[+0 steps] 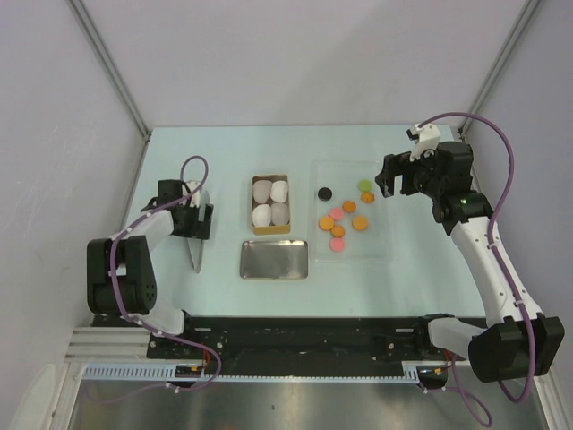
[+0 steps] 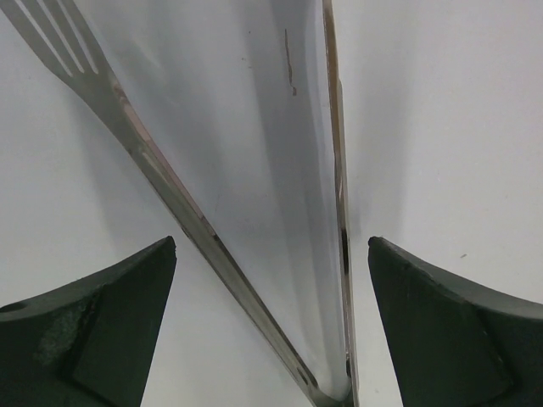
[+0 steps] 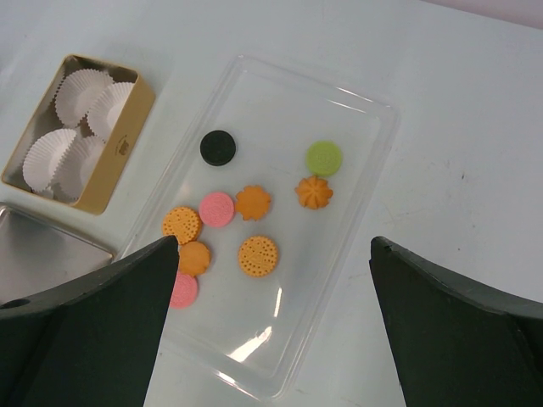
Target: Pack the cookies
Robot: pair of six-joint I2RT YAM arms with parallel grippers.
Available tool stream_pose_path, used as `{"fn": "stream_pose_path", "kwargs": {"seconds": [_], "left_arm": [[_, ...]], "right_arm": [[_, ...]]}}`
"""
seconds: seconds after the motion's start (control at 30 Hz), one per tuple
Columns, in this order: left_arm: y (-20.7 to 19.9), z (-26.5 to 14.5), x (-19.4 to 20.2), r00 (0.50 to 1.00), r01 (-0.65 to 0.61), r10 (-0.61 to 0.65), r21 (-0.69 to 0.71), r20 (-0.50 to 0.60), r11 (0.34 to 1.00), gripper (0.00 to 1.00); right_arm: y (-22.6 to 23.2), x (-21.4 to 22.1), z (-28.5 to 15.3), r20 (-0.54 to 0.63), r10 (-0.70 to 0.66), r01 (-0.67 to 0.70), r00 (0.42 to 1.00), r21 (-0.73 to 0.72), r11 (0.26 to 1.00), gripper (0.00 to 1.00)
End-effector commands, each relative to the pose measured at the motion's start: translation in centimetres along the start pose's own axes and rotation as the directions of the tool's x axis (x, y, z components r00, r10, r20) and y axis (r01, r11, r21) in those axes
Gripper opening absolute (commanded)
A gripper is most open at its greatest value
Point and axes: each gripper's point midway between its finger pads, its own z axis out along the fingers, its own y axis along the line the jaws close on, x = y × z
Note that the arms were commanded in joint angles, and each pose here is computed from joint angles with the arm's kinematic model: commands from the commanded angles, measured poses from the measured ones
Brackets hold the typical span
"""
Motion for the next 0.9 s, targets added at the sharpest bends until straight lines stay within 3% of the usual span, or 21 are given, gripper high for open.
{"fn": "stream_pose_path", "kwargs": {"seconds": [0.0, 0.17, 0.27, 0.67, 0.87], "left_arm": [[1.1, 0.1, -2.1, 0.999, 0.023, -0.022, -0.037, 0.032, 0.999, 1.0], [1.3, 0.6, -2.1, 0.999, 0.028, -0.027, -0.048, 0.018, 0.998, 0.94], [1.1, 0.9, -1.7, 1.0, 0.028, -0.028, -0.038, 0.001, 0.999, 0.8], [0.2, 0.8, -1.6, 1.0, 0.028, -0.028, 0.017, -0.005, 0.999, 0.53], [-0.2, -2.2, -4.3, 0.994, 0.033, -0.036, 0.034, 0.106, 0.999, 0.53]], "right_arm": [[0.3, -0.3, 0.2, 0.014, -0.014, 0.014, 1.0, -0.013, 1.0, 1.0], [0.3, -0.2, 0.2, 0.009, -0.015, 0.015, 1.0, -0.015, 1.0, 1.0], [0.3, -0.3, 0.2, 0.012, -0.015, 0.015, 1.0, -0.013, 1.0, 1.0], [0.3, -0.4, 0.2, 0.014, -0.016, 0.016, 1.0, -0.011, 1.0, 1.0], [0.2, -0.1, 0.3, 0.005, -0.013, 0.013, 1.0, -0.01, 1.0, 1.0]]}}
